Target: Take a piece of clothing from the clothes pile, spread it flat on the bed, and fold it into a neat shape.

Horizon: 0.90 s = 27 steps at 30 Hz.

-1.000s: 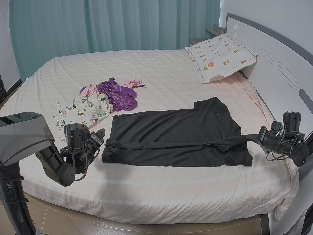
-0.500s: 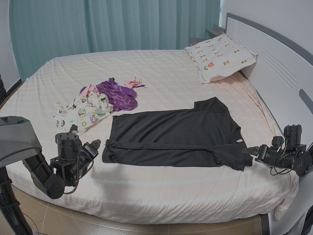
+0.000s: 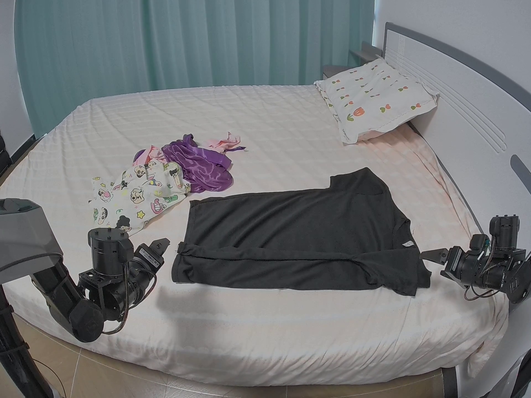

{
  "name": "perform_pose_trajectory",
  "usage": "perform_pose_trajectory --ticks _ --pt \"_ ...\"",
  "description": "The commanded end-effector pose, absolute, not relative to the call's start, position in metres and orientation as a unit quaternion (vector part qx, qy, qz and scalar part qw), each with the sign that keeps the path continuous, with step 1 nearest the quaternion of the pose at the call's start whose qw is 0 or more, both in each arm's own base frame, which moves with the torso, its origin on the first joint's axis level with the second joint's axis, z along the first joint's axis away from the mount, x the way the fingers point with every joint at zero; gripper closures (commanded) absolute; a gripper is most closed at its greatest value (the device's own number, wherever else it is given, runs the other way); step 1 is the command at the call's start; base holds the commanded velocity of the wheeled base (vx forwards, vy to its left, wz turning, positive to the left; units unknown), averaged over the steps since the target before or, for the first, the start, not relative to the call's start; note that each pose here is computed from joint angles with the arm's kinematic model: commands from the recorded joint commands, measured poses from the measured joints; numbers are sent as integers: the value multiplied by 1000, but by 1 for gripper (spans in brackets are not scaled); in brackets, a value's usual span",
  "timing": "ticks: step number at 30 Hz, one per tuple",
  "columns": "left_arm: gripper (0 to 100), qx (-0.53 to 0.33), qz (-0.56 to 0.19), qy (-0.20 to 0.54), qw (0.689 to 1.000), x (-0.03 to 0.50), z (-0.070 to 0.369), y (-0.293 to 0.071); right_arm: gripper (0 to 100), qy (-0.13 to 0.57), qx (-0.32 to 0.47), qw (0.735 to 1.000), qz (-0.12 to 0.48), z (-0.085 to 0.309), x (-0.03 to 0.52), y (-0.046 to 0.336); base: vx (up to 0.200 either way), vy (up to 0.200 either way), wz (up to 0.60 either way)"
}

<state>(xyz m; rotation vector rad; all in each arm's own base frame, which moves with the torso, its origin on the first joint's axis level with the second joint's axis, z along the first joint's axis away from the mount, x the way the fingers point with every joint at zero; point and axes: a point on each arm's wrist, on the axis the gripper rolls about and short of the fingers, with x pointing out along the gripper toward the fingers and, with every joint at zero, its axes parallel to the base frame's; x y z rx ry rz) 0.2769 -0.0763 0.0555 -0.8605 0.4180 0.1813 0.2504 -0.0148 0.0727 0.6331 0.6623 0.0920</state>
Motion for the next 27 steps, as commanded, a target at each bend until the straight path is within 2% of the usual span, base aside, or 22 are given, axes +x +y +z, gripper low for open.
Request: perform_pose_trajectory --ticks 1,5,10,18,23,27 --pt "0 -413 88 206 883 275 53 -76 0 320 306 895 43 71 249 -16 200 0 0" --pt "0 -409 84 226 880 270 47 -80 0 328 306 893 42 68 247 -14 200 0 0" --pt "0 -407 56 281 867 251 35 -88 0 334 307 890 41 65 246 -13 0 0 0" --pt "0 -413 54 295 860 244 32 -92 0 330 303 893 51 70 243 -7 0 0 0" --pt "0 -423 51 304 852 239 31 -97 0 354 329 875 33 62 224 -6 0 0 0" --pt "0 -432 47 308 847 237 31 -102 0 364 358 860 15 57 220 -8 -200 0 0"
